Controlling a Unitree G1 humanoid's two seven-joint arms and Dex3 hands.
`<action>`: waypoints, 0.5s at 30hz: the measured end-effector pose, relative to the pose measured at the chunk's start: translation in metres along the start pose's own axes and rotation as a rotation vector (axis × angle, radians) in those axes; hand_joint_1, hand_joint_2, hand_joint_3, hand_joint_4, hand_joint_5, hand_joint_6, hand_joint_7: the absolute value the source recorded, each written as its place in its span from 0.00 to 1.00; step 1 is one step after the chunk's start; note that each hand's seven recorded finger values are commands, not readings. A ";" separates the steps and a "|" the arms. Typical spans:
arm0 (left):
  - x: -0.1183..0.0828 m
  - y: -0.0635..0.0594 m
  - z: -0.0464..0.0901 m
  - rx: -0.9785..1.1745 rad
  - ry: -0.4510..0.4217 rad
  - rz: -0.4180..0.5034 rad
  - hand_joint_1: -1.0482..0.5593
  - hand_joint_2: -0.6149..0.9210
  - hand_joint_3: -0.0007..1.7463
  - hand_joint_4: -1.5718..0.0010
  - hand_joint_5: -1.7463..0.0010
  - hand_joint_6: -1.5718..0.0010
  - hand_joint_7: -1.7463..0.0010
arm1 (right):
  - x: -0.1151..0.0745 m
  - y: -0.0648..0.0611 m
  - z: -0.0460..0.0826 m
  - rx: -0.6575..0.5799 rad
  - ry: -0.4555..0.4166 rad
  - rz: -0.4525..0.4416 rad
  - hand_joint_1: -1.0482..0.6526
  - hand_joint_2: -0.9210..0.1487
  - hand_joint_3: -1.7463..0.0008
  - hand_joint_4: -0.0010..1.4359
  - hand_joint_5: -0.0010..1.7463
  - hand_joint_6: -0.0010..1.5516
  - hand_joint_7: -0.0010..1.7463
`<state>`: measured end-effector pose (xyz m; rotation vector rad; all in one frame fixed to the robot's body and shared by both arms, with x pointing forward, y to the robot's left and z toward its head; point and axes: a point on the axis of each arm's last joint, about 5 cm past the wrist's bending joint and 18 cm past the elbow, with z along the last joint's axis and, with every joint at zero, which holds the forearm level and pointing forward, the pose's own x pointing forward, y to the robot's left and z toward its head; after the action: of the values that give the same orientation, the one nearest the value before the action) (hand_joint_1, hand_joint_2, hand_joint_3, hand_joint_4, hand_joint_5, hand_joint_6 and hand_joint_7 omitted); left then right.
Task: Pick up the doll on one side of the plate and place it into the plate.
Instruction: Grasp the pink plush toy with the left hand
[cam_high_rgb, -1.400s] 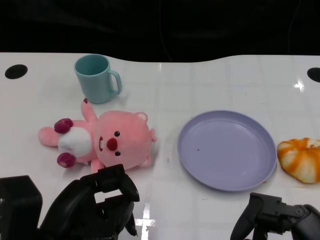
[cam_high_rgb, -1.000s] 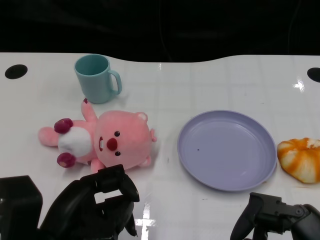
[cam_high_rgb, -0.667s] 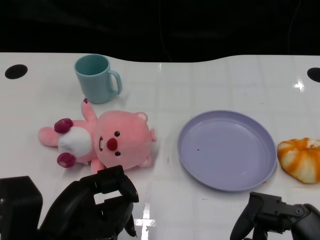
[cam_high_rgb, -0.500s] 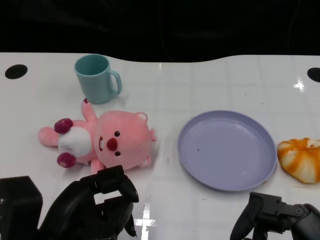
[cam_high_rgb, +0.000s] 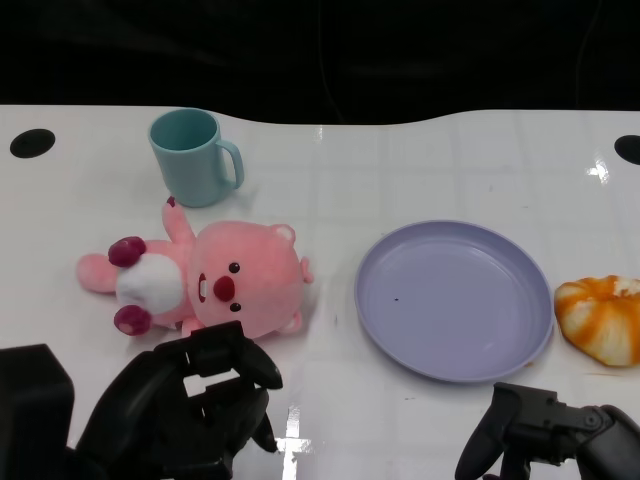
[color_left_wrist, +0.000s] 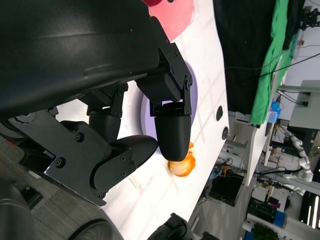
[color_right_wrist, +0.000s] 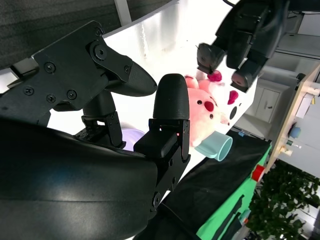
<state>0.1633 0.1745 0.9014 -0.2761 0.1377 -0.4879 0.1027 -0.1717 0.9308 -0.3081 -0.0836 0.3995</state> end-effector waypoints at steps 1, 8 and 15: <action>0.000 0.000 0.002 0.006 -0.009 0.001 0.44 0.82 0.47 0.62 0.16 0.58 0.45 | 0.000 0.000 0.000 0.002 -0.001 0.002 0.60 0.39 0.34 0.47 0.95 0.39 0.76; 0.000 0.002 0.016 0.061 -0.061 0.023 0.39 0.92 0.27 0.69 0.20 0.68 0.57 | 0.001 0.000 0.000 0.000 -0.004 0.003 0.59 0.38 0.34 0.47 0.96 0.40 0.76; 0.002 0.007 0.033 0.216 -0.098 0.051 0.31 1.00 0.09 0.80 0.34 0.70 0.79 | 0.002 0.000 -0.001 0.003 -0.003 0.002 0.59 0.39 0.34 0.46 0.95 0.40 0.76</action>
<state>0.1749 0.1871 0.9309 -0.0850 -0.0042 -0.4336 0.1045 -0.1716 0.9302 -0.3051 -0.0858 0.4020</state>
